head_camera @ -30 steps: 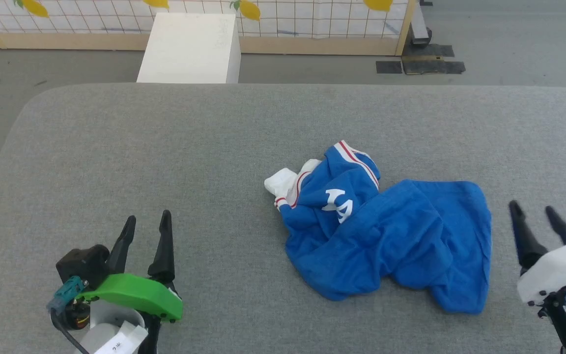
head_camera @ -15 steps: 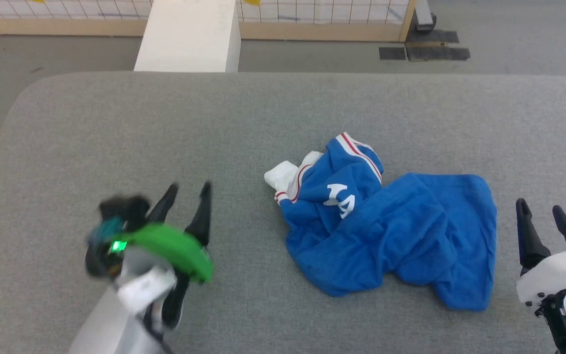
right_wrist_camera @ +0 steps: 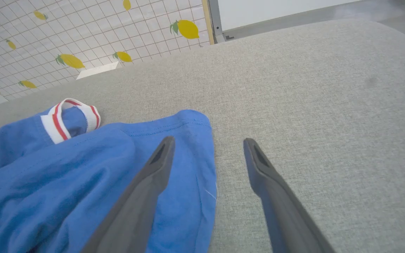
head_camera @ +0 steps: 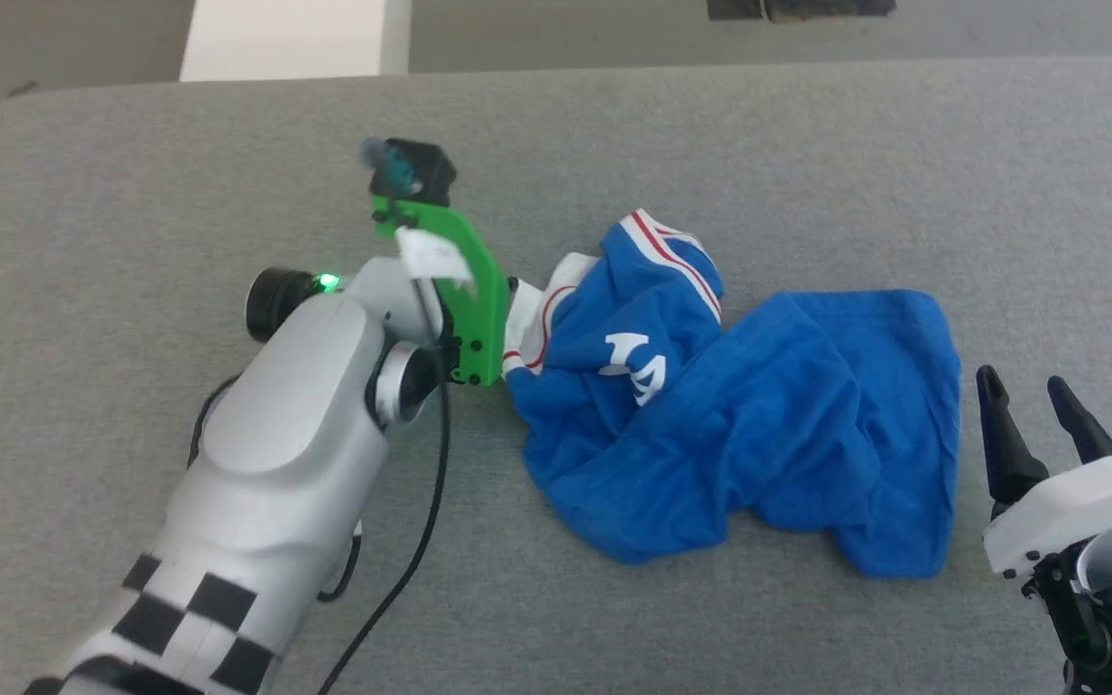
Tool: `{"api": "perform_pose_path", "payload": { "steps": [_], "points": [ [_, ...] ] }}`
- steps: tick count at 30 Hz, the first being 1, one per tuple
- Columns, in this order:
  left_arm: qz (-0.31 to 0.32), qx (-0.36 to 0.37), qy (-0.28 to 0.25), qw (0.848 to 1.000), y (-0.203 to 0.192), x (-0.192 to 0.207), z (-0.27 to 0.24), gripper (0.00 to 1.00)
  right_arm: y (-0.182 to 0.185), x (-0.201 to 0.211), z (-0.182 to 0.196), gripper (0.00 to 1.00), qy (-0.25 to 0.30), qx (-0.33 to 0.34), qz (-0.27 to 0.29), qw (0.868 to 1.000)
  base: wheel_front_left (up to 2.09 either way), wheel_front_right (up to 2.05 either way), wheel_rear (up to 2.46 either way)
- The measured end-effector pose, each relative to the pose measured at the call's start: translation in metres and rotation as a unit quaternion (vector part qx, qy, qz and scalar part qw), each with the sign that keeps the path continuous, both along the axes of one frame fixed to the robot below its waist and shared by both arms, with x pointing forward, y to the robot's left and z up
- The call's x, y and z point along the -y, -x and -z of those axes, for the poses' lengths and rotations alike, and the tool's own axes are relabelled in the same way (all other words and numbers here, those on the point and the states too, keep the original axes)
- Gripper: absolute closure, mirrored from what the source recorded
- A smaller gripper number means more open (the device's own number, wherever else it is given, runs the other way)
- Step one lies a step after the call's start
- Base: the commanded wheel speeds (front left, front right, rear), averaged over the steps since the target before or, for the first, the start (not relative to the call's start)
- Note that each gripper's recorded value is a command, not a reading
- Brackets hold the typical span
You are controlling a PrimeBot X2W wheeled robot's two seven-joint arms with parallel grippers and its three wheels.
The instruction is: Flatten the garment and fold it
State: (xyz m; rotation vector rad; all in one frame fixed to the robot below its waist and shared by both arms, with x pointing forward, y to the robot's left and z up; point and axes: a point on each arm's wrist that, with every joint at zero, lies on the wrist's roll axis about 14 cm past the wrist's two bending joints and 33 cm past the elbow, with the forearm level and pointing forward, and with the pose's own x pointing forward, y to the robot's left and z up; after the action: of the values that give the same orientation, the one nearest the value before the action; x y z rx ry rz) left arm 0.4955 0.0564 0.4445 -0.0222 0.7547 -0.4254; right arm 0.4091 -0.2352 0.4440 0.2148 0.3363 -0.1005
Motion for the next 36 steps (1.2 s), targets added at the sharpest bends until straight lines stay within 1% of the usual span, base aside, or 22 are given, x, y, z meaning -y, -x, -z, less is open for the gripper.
{"api": "perform_pose_path", "payload": {
  "steps": [2,5,9,10,11,15,18,21,24,27,30,32,36],
  "points": [
    [0.018,-0.040,-0.033,0.998,0.002,0.004,0.013,0.00,0.002,0.003,0.005,0.00,0.001,-0.007,0.005,1.000,0.00,0.00,0.00],
    [0.043,-0.102,-0.082,0.990,0.013,0.004,0.038,0.00,0.004,0.009,0.009,0.00,0.002,-0.014,0.012,1.000,0.00,0.00,0.00],
    [0.072,-0.152,-0.109,0.980,0.025,0.008,0.059,0.00,0.005,0.016,0.013,0.00,0.006,-0.017,0.023,1.000,0.00,0.00,0.00],
    [0.076,-0.159,-0.109,0.978,0.026,0.009,0.061,0.13,0.006,0.018,0.015,0.00,0.006,-0.021,0.026,0.999,0.00,0.00,0.00],
    [0.077,-0.165,-0.109,0.977,0.026,0.009,0.062,1.00,0.006,0.019,0.016,0.00,0.007,-0.023,0.028,0.999,0.00,0.00,0.00],
    [0.081,-0.161,-0.086,0.980,0.025,0.016,0.059,1.00,0.006,0.019,0.021,0.00,0.006,-0.028,0.028,0.999,0.00,0.00,0.00],
    [0.067,-0.142,-0.051,0.986,0.022,0.019,0.050,1.00,0.004,0.015,0.022,0.00,0.003,-0.029,0.022,0.999,0.00,0.00,0.00],
    [0.034,-0.096,0.008,0.995,0.008,0.016,0.024,1.00,0.001,0.007,0.019,0.00,0.002,-0.023,0.011,1.000,0.00,0.00,0.00],
    [-0.003,-0.040,0.059,0.997,-0.006,0.006,-0.009,1.00,-0.002,0.000,0.014,0.00,0.001,-0.017,0.001,1.000,0.00,0.00,0.00],
    [-0.047,0.002,0.093,0.995,-0.011,-0.017,-0.034,1.00,-0.005,-0.008,0.008,0.00,-0.002,-0.009,-0.011,1.000,0.00,0.00,0.00],
    [-0.097,0.025,0.109,0.989,-0.006,-0.050,-0.045,1.00,-0.009,-0.017,0.003,0.00,-0.004,-0.003,-0.024,1.000,0.00,0.00,0.00],
    [-0.134,0.030,0.120,0.983,0.004,-0.072,-0.046,1.00,-0.011,-0.024,-0.001,0.00,-0.006,0.003,-0.032,0.999,0.00,0.00,0.00],
    [-0.209,0.015,0.123,0.970,0.040,-0.117,-0.028,1.00,-0.013,-0.036,-0.008,0.00,-0.009,0.011,-0.049,0.999,0.00,0.00,0.00]
  ]
}}
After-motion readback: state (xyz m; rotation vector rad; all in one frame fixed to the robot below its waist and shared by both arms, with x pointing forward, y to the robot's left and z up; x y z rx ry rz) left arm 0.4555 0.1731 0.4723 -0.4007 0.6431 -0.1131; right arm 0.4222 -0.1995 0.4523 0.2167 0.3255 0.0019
